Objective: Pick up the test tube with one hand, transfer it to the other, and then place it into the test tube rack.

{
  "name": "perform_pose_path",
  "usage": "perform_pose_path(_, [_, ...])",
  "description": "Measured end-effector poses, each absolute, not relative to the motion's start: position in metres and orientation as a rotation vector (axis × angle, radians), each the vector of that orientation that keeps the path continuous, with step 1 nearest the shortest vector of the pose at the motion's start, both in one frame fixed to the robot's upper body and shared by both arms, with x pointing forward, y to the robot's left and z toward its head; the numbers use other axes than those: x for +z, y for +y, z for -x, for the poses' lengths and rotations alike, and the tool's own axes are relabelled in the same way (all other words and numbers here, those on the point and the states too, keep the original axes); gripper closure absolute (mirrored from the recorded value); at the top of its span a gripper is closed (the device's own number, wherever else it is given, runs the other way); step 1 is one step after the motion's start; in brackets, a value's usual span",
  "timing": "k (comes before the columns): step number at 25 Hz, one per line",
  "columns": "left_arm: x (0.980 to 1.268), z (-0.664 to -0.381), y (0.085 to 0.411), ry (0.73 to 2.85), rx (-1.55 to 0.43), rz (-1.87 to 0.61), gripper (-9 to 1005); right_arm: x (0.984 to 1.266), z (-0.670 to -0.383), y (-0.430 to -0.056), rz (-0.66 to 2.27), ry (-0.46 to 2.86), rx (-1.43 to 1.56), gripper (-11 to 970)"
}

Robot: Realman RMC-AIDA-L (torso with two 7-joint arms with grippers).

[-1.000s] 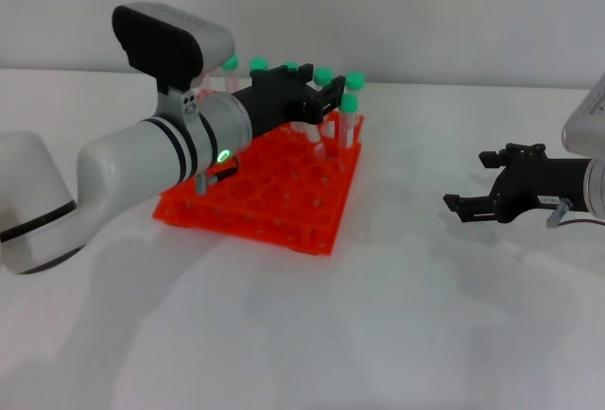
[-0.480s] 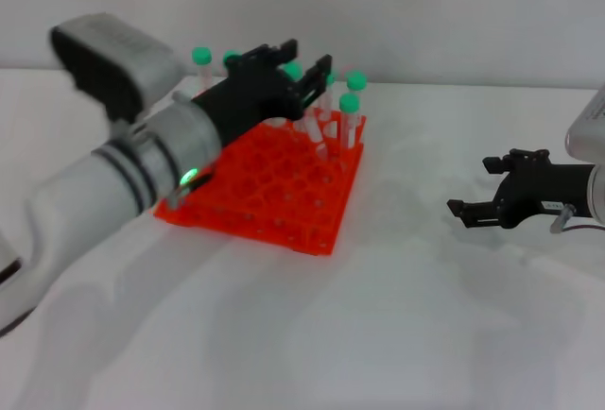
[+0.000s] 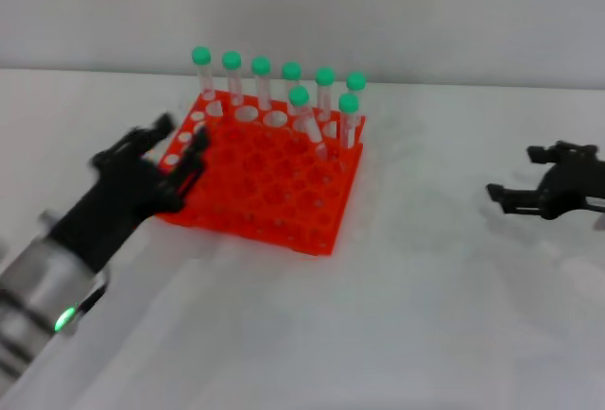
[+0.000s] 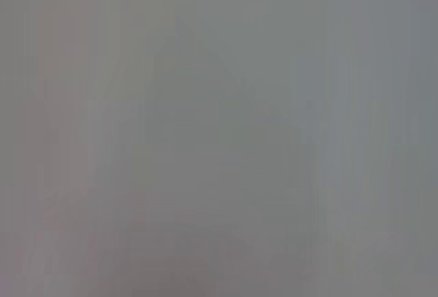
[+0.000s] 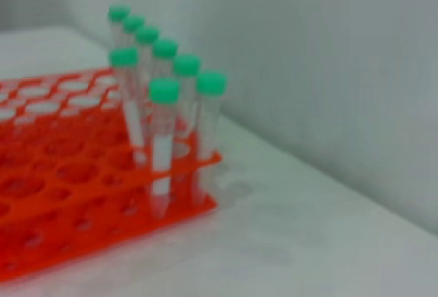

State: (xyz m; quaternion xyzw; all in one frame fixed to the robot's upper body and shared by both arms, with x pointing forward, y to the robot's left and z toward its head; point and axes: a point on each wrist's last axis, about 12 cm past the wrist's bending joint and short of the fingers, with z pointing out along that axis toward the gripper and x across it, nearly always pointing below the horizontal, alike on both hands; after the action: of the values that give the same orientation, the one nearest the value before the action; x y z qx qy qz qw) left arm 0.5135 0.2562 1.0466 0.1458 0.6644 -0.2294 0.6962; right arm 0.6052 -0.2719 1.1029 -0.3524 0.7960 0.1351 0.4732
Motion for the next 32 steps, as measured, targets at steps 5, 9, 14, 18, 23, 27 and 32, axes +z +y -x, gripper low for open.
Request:
perform_pose_path(5, [1.028,-0.464,0.290,1.369,-0.402,-0.219,493,1.099,-0.586,-0.307,0.707,1.873,0.366,100])
perform_pose_path(9, [1.023,-0.435,0.305,1.332,-0.316,-0.202,493,1.087,-0.554,-0.344,0.555,1.740,0.464,100])
perform_pose_path(14, [1.020,-0.411,0.316,1.315,-0.224,-0.177,493,1.075,-0.521,-0.370,0.436,1.626,0.472,100])
perform_pose_path(18, [1.020,-0.398,0.322,1.294,-0.185,-0.150,493,1.064,-0.489,-0.386,0.374,1.563,0.423,100])
perform_pose_path(23, [1.022,-0.392,0.327,1.270,-0.154,-0.124,493,1.059,-0.454,-0.398,0.316,1.508,0.408,100])
perform_pose_path(27, [1.024,-0.393,0.329,1.253,-0.146,-0.114,493,1.058,-0.437,-0.407,0.270,1.497,0.390,100])
perform_pose_path(32, [1.026,-0.396,0.329,1.239,-0.144,-0.112,493,1.056,-0.424,-0.411,0.230,1.477,0.374,100])
